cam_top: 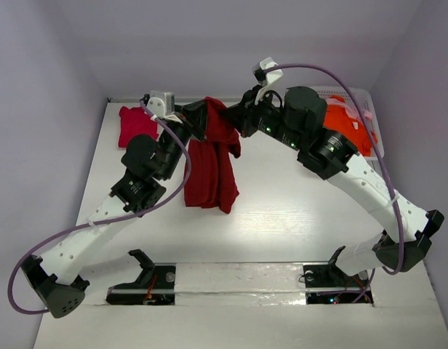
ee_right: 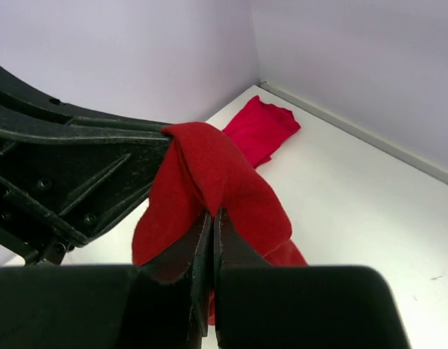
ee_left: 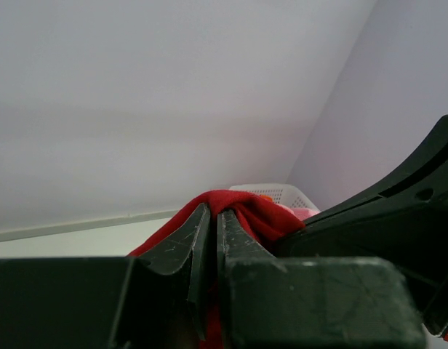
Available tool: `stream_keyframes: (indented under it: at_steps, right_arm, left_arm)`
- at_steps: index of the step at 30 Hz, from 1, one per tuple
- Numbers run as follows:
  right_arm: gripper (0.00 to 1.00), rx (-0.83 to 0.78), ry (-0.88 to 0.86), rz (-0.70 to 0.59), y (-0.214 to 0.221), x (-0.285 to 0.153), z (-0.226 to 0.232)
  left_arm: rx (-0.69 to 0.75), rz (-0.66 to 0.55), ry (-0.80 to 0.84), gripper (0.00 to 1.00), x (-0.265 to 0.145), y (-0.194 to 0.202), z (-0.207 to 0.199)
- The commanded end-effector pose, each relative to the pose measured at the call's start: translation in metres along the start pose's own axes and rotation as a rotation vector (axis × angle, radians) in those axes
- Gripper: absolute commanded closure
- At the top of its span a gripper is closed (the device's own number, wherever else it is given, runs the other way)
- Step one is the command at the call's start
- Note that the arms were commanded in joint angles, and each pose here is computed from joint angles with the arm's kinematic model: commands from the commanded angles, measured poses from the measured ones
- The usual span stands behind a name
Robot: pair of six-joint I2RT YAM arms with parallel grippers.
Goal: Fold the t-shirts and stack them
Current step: Flatten the tshirt out
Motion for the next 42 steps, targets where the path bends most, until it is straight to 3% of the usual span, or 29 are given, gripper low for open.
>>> stream_keyframes:
  at_steps: [1, 12, 13, 14, 16, 17, 19, 20, 34, 42]
  right_arm:
    - [1.0, -0.003, -0.033, -0.081, -0.018, -0.004, 0.01]
    - [1.0, -0.042, 0.053, -0.139, -0.034, -0.02, 0.006]
    - [1.0, -0.048, 0.066, -0.154, -0.04, -0.027, 0.006]
    - [1.0, -0.055, 0.08, -0.165, -0.044, -0.031, 0.006]
    - [1.0, -0.075, 0.124, -0.206, -0.058, -0.043, 0.006]
    - [1.0, -0.081, 0.14, -0.217, -0.062, -0.047, 0.006]
    - [1.0, -0.093, 0.176, -0.252, -0.073, -0.057, 0.006]
    - [1.0, -0.095, 0.18, -0.269, -0.078, -0.063, 0.007]
    - [1.0, -0.109, 0.236, -0.352, -0.107, -0.099, 0.012]
    - [1.0, -0.129, 0.251, -0.413, -0.124, -0.109, 0.015]
  left_arm:
    - [-0.048, -0.126, 0.012, 1.0, -0.005, -0.026, 0.0]
    - [-0.048, -0.122, 0.011, 0.99, -0.007, -0.019, 0.001]
    - [-0.05, -0.129, 0.013, 0.92, -0.007, -0.02, 0.001]
    - [-0.049, -0.126, 0.015, 0.77, -0.008, -0.016, 0.001]
    - [-0.052, -0.139, 0.023, 0.71, -0.008, -0.016, 0.0]
    - [-0.055, -0.137, 0.023, 0.59, -0.008, -0.014, 0.0]
    - [-0.057, -0.123, 0.026, 0.45, -0.005, -0.009, -0.001]
    - [-0.058, -0.119, 0.029, 0.01, -0.004, -0.006, -0.002]
    - [-0.107, -0.111, 0.07, 0.01, 0.0, 0.02, -0.008]
    - [-0.17, -0.127, 0.166, 0.01, -0.004, 0.057, -0.016]
Point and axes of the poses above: each gripper's point midway between its finger pads, its own x axis out along the fingers, its own z axis along the line the jaws close on, y = z × x, the point moved 9 cm from there along -x, back along the fingers, and after that the axes turned 12 degrees about x, right-handed, at the moved point
